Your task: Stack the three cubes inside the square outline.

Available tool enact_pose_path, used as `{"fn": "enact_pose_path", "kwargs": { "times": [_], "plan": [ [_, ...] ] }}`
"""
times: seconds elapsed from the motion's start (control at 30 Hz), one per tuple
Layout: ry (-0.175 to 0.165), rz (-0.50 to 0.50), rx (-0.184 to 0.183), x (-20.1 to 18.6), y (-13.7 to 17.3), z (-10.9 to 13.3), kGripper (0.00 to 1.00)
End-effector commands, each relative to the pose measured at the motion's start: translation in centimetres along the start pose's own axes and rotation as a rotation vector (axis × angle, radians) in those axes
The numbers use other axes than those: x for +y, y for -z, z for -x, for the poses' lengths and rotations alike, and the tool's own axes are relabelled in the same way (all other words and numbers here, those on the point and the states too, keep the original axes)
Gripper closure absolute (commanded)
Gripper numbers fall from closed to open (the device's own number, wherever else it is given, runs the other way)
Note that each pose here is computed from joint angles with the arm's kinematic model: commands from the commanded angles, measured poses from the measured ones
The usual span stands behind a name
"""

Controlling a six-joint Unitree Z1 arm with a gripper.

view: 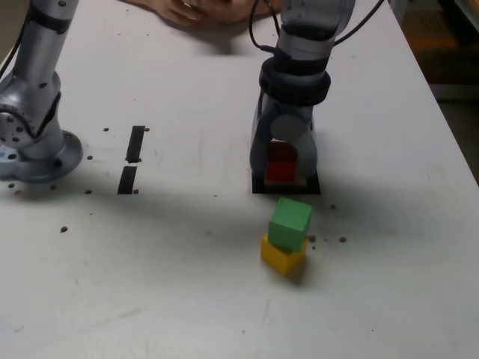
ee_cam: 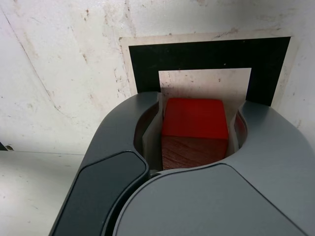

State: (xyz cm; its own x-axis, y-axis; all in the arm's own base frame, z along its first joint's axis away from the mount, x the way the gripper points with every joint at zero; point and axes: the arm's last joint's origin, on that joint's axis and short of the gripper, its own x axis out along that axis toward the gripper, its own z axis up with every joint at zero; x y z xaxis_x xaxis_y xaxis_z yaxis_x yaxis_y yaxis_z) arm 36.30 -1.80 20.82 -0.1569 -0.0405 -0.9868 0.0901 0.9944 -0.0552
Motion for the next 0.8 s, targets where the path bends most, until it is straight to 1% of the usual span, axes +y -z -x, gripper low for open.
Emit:
{"fn": "enact_pose_path", "kwargs": {
  "times": [0.0, 0.13, 0.23, 0.37, 0.47, 0.57, 0.7, 0.77],
  "plan": [
    [-0.003, 0.002, 0.007, 0.2, 0.1, -0.2, 0.59],
    [-0.016, 0.003, 0.001, 0.2, 0.4, -0.2, 0.42],
    [-0.031, 0.003, -0.011, 0.3, 0.6, 0.1, 0.29],
    [-0.052, 0.004, -0.029, 0.3, 1.3, 0.9, 0.16],
    [-0.071, 0.005, -0.041, 0.3, 2.1, 1.7, 0.09],
    [-0.086, 0.007, -0.042, 0.2, 3.2, 2.6, 0.04],
    [-0.1, 0.017, -0.042, -0.6, 5.4, 4.3, 0.01],
    [-0.114, 0.016, -0.058, -1.3, 6.4, 5.4, 0.0]
  ]
}}
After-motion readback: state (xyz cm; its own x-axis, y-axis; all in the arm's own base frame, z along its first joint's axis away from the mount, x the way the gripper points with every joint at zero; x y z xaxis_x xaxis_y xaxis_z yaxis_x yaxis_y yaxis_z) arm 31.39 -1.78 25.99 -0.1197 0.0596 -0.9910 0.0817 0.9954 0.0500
